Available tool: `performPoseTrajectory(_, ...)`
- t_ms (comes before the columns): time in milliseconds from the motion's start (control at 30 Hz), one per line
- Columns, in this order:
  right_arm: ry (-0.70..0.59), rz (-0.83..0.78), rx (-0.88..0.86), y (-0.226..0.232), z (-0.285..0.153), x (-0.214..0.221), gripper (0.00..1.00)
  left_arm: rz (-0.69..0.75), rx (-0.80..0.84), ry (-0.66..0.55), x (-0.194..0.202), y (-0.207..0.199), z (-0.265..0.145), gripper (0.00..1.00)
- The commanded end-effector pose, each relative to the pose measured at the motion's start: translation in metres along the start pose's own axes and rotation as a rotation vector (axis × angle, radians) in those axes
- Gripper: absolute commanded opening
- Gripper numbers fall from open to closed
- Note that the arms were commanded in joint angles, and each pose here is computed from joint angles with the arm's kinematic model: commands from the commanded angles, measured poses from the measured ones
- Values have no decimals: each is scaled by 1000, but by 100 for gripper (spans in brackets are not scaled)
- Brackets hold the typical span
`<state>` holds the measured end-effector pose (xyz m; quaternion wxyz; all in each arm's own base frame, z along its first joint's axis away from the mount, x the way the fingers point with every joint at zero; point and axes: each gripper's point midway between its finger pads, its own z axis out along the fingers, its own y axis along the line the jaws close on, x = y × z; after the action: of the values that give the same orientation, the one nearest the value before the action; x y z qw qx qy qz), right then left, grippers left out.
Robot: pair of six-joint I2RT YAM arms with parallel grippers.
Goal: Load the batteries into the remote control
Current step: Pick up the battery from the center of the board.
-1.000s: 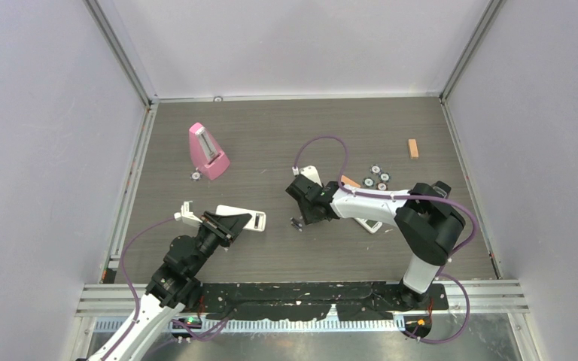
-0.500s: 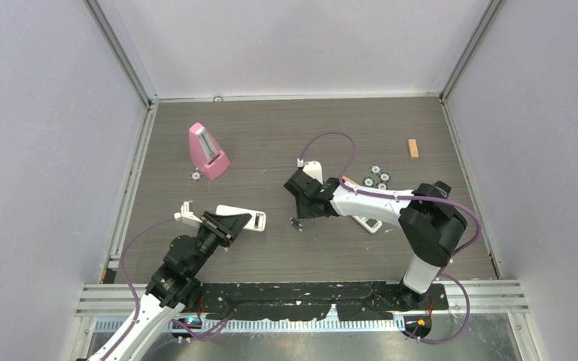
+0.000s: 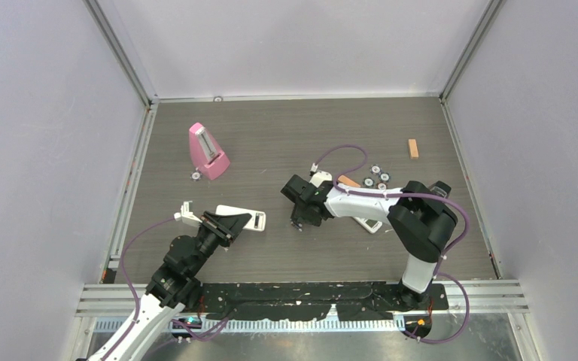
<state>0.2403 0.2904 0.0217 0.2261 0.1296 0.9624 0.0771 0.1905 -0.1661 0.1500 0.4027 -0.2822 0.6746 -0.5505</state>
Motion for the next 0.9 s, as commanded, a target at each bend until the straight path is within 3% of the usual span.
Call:
performPoseTrajectory(0, -37, 124, 21, 1, 5, -8, 45, -14, 182, -63, -12, -30, -12, 0)
performPoseTrajectory(300, -40, 170, 106, -14, 16, -15, 40, -22, 180, -56, -10, -28, -11, 0)
performPoseTrajectory(600, -28, 82, 150, -21, 20, -13, 29, -14, 162, -66, -11, -22, -8, 0)
performPoseTrajectory(867, 18, 16, 202, -31, 27, -3, 26, 13, 140, -74, -11, -14, -5, 0)
